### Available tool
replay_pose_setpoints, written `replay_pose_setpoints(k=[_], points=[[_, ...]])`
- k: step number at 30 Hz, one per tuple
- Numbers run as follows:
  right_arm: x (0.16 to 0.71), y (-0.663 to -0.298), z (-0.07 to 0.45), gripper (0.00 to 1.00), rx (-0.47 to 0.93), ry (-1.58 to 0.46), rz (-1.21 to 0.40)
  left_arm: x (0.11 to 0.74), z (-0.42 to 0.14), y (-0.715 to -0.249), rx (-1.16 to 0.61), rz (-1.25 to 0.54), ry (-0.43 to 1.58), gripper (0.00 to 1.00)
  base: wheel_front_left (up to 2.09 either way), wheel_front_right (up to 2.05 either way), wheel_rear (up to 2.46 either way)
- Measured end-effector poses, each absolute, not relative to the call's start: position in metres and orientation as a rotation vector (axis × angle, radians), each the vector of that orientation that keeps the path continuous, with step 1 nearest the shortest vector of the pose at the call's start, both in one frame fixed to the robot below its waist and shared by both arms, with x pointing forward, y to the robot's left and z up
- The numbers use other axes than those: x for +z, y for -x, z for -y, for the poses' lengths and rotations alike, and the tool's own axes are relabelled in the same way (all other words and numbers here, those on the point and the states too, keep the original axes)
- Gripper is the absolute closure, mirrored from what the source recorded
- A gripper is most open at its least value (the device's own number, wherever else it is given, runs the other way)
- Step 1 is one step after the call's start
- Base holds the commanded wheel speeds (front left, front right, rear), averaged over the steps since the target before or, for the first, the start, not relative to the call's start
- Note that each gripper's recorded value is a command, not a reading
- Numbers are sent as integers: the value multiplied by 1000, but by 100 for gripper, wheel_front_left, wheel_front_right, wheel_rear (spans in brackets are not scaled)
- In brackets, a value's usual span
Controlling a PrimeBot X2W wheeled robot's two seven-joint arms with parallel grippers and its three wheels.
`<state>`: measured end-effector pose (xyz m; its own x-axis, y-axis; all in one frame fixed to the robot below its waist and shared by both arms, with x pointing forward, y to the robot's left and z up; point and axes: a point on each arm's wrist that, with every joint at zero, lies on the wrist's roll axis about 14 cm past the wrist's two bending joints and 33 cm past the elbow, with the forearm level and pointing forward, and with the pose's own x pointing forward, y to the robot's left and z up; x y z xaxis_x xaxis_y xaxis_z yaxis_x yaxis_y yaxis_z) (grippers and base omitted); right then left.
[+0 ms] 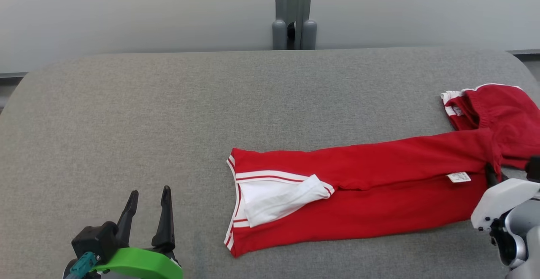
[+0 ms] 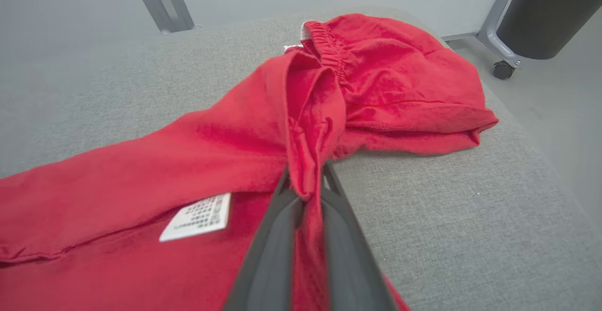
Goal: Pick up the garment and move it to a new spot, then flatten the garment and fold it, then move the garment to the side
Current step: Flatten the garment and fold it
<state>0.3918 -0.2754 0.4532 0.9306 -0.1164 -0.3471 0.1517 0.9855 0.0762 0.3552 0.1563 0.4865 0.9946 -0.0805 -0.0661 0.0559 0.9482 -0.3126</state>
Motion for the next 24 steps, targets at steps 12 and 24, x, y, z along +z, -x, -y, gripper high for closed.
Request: replay_pose_setpoints(k=[12,24], points=[[506,-408,172,100,148,-239,-234,480,-159,-355,-61,-99,312,0,0,0,0],[507,-392,13,100,576,-347,-289,482,-180,-346,6,-84,316,0,0,0,0]])
